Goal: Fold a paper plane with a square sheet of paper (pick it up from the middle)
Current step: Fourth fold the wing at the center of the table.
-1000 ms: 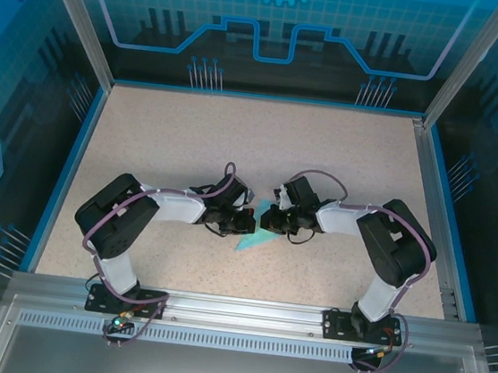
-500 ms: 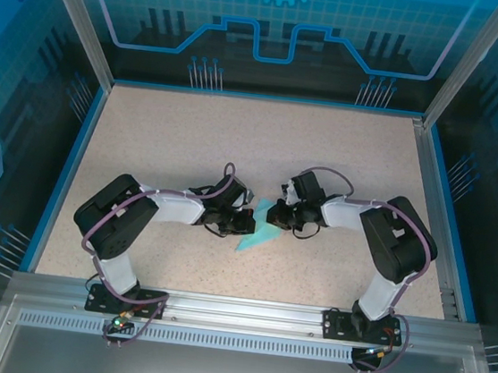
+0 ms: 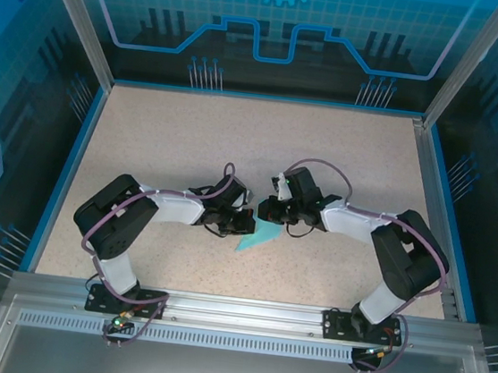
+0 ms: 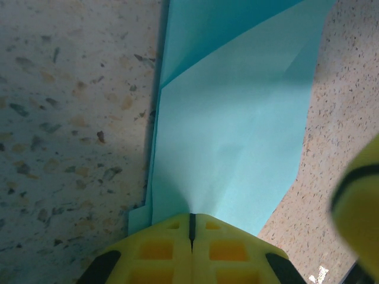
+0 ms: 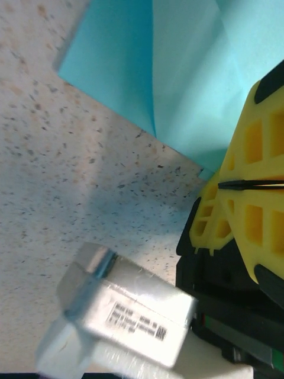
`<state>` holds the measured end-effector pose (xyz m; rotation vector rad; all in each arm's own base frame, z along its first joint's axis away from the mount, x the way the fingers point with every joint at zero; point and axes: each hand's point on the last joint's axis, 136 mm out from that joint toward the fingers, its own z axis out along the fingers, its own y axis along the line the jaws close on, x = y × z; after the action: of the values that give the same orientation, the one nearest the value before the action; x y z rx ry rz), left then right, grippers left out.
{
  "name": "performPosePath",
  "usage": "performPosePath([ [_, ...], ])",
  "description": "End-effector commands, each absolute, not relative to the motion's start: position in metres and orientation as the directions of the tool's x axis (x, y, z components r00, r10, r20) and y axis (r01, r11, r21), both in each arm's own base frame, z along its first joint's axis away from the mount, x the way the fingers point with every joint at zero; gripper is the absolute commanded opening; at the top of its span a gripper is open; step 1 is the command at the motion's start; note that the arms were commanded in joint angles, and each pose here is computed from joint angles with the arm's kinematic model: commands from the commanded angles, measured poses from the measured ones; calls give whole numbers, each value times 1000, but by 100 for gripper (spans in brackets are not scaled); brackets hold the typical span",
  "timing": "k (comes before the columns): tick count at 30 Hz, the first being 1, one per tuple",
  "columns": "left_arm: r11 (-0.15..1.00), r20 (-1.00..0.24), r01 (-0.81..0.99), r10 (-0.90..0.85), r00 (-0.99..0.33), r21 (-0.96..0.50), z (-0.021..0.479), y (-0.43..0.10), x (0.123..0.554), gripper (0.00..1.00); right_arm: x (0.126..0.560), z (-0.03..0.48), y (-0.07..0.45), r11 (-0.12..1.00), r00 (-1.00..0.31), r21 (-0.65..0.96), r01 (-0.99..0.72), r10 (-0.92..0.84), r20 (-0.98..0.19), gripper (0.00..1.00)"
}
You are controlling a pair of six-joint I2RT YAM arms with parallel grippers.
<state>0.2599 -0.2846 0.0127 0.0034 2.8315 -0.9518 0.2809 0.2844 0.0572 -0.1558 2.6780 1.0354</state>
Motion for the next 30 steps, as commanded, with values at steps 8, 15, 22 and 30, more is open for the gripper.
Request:
performPosePath([
  [8,884,-30,-17,-36,-999,-468,-20,-250,227,0,287,11,269,783,-983,610,-124,-14,-182,9],
  [15,889,-17,-19,-30,-999,-457,-22,-246,221,0,313,-11,226,832,-984,554,-22,79,-158,9],
  [22,895,-3,-30,-35,-999,-445,-28,-239,213,0,357,-14,189,847,-960,526,75,204,-193,9],
  [30,893,-6,-24,-29,-1000,-449,-28,-239,212,0,378,27,182,842,-935,539,7,196,-294,10],
])
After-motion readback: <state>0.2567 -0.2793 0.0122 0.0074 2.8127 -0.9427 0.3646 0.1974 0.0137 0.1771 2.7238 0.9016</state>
